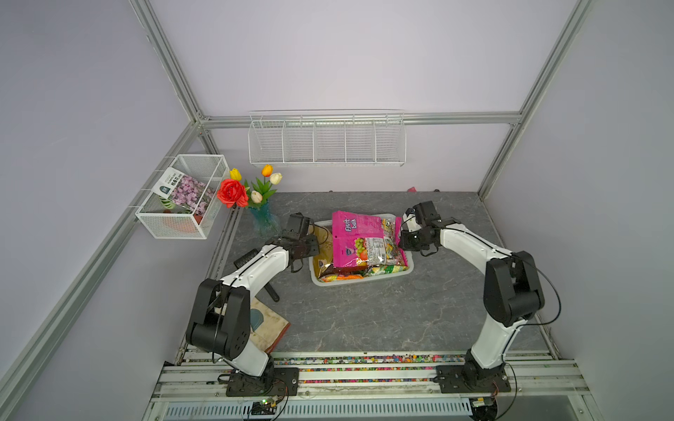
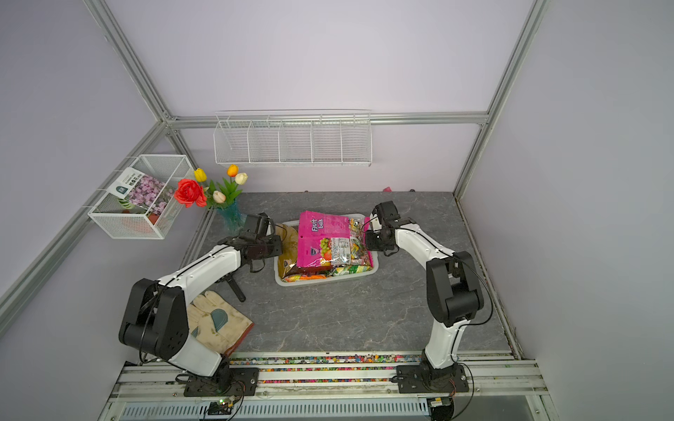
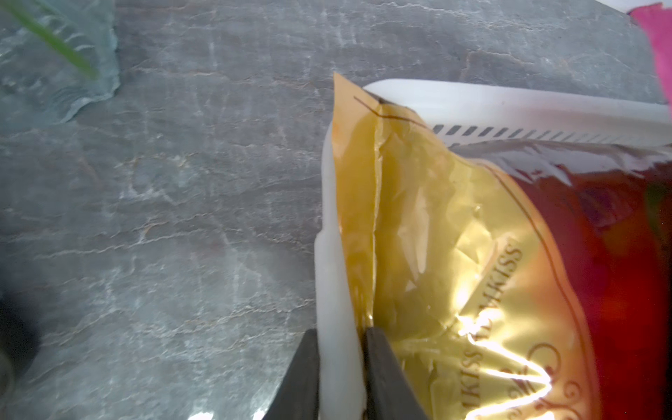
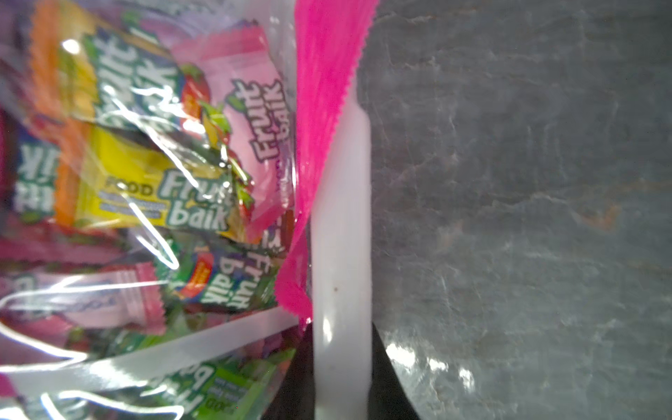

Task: Put the candies in the basket
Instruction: Move the basket to the center of the board.

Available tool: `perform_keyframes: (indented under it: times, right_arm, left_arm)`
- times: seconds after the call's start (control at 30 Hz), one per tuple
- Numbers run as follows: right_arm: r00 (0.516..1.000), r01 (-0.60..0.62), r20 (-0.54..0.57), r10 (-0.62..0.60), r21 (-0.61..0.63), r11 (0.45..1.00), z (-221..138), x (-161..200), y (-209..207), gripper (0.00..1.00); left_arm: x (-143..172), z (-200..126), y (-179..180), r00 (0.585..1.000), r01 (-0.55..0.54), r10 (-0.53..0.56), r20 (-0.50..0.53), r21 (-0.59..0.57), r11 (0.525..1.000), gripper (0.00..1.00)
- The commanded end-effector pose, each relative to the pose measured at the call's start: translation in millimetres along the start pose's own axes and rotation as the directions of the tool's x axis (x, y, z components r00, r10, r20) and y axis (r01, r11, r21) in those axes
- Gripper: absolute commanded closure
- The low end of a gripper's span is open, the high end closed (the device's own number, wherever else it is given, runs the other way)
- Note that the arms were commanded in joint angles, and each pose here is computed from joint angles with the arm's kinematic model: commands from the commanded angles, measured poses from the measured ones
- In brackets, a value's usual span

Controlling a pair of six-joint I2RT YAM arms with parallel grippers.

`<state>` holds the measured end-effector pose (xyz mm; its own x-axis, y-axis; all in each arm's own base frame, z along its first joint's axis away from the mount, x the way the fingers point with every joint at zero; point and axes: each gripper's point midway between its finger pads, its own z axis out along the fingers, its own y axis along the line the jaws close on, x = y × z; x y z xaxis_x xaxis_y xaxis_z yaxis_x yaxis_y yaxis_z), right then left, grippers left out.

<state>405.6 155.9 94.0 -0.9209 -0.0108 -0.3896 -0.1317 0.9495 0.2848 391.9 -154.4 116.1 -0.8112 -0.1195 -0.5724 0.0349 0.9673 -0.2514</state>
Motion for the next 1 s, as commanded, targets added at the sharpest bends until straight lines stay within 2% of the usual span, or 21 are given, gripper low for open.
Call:
perform_keyframes:
  times: [0.0,0.17,0.27,0.3,0.4,0.47,0.57,0.67,0.7,0.77,0.8,0.87,0.9,0.93,0.97]
  right_arm:
    - [0.995,-0.047,-0.084,0.059,0.142,0.989,-19,46,-34,1.0]
    - [0.988,-0.079,-0.111,0.104,0.207,0.975,-37,87,-51,1.0]
    - [0.986,-0.111,-0.104,0.132,0.193,0.975,-46,105,-50,0.99]
    - [0.983,-0.125,-0.108,0.146,0.181,0.975,-46,111,-49,0.96]
    - [0.981,-0.155,-0.087,0.17,0.163,0.974,-52,119,-47,0.77]
    - [0.984,-0.164,-0.046,0.175,0.184,0.969,-59,115,-51,0.69]
    - [0.983,-0.185,0.062,0.175,0.231,0.955,-78,100,-60,0.59]
    - [0.954,-0.255,0.234,0.189,0.297,0.92,-110,80,-76,0.49]
    - [0.939,-0.268,0.297,0.174,0.315,0.91,-123,73,-81,0.46]
    - [0.899,-0.29,0.416,0.135,0.336,0.896,-145,60,-88,0.43]
    - [0.874,-0.302,0.474,0.112,0.349,0.887,-155,55,-93,0.36]
    - [0.837,-0.255,0.548,0.013,0.369,0.894,-164,46,-95,0.08]
    - [0.82,-0.224,0.57,-0.045,0.391,0.893,-165,44,-97,0.01]
    - [0.804,-0.2,0.587,-0.094,0.416,0.887,-165,43,-99,0.01]
    - [0.794,-0.174,0.592,-0.139,0.44,0.881,-164,43,-101,0.01]
  left_arm:
    - [26,6,-24,0.993,-0.083,0.087,-0.077,0.065,0.994,0.77]
    - [45,-2,-37,0.989,-0.099,0.109,-0.099,0.104,0.99,0.77]
    - [59,-10,-51,0.985,-0.126,0.14,-0.105,0.132,0.983,0.77]
    - [63,-12,-53,0.984,-0.124,0.139,-0.109,0.137,0.983,0.76]
    - [66,-11,-45,0.988,-0.107,0.118,-0.102,0.105,0.989,0.7]
    - [59,-13,-35,0.991,-0.103,0.106,-0.079,0.04,0.994,0.6]
    - [33,-27,-25,0.996,-0.089,0.09,0.008,-0.052,0.995,0.52]
    - [4,-49,-19,0.988,-0.051,0.064,0.137,-0.096,0.994,0.46]
    - [-4,-57,-17,0.981,-0.038,0.057,0.183,-0.103,0.994,0.43]
    - [-16,-71,-9,0.96,-0.024,0.057,0.275,-0.12,0.992,0.3]
    - [-22,-78,-2,0.942,-0.007,0.055,0.331,-0.143,0.99,0.28]
    - [-30,-89,12,0.905,0.01,0.068,0.419,-0.179,0.984,0.26]
    - [-34,-92,14,0.879,-0.04,0.122,0.461,-0.184,0.982,0.25]
    - [-34,-94,14,0.841,-0.107,0.193,0.505,-0.196,0.975,0.24]
    - [-35,-96,18,0.804,-0.132,0.235,0.547,-0.221,0.966,0.17]
